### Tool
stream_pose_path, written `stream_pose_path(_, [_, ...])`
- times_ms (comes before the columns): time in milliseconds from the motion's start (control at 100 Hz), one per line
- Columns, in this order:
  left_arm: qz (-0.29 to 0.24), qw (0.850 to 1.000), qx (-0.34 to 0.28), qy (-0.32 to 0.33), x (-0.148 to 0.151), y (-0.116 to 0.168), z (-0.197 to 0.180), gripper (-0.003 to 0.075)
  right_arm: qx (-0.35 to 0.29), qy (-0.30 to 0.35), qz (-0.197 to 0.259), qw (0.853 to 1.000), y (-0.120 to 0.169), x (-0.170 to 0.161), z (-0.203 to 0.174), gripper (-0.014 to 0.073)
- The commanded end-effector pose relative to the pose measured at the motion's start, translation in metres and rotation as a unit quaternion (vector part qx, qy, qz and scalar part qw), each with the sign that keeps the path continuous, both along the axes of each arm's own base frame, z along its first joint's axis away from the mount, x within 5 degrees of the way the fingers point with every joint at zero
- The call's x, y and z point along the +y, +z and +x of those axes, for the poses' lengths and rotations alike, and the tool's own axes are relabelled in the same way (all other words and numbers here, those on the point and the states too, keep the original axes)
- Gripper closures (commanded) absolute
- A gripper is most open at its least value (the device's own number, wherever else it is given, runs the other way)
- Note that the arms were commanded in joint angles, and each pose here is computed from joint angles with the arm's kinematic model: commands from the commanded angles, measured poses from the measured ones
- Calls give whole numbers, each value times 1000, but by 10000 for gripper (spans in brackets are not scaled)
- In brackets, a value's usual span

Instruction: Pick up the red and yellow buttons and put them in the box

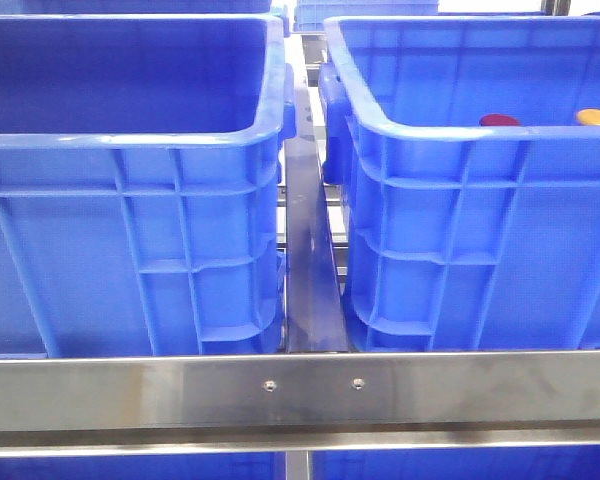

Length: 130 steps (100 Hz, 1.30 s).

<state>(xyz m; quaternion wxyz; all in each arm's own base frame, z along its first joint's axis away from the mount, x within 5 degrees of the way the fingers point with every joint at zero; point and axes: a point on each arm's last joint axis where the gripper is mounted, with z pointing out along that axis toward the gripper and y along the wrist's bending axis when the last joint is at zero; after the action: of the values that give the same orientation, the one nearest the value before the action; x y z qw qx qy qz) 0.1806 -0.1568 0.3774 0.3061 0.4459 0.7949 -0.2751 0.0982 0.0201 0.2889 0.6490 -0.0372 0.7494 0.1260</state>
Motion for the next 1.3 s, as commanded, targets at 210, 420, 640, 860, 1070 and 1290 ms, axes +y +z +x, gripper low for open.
stream_pose_path(210, [-29,996,-34,77,33,6,-43,740,-14,-7,6,1000,9,-1,1,664])
stream_pose_path(420, [-7,992,-97,78,57,18,-70,740,-13,-4,6,1000,9,-1,1,664])
stream_pose_path(640, [0,982,-164,93,76,29,-90,740,-13,-4,6,1000,9,-1,1,664])
stream_pose_path(860, [-10,970,-198,142,84,35,-88,740,-13,-3,6,1000,9,0,1,664])
stream_pose_path(1070, [-39,939,-290,181,88,25,-79,740,-13,-3,6,1000,9,0,0,664])
stream_pose_path(1290, [-164,891,-340,251,92,-4,-75,740,-13,-3,6,1000,9,0,0,664])
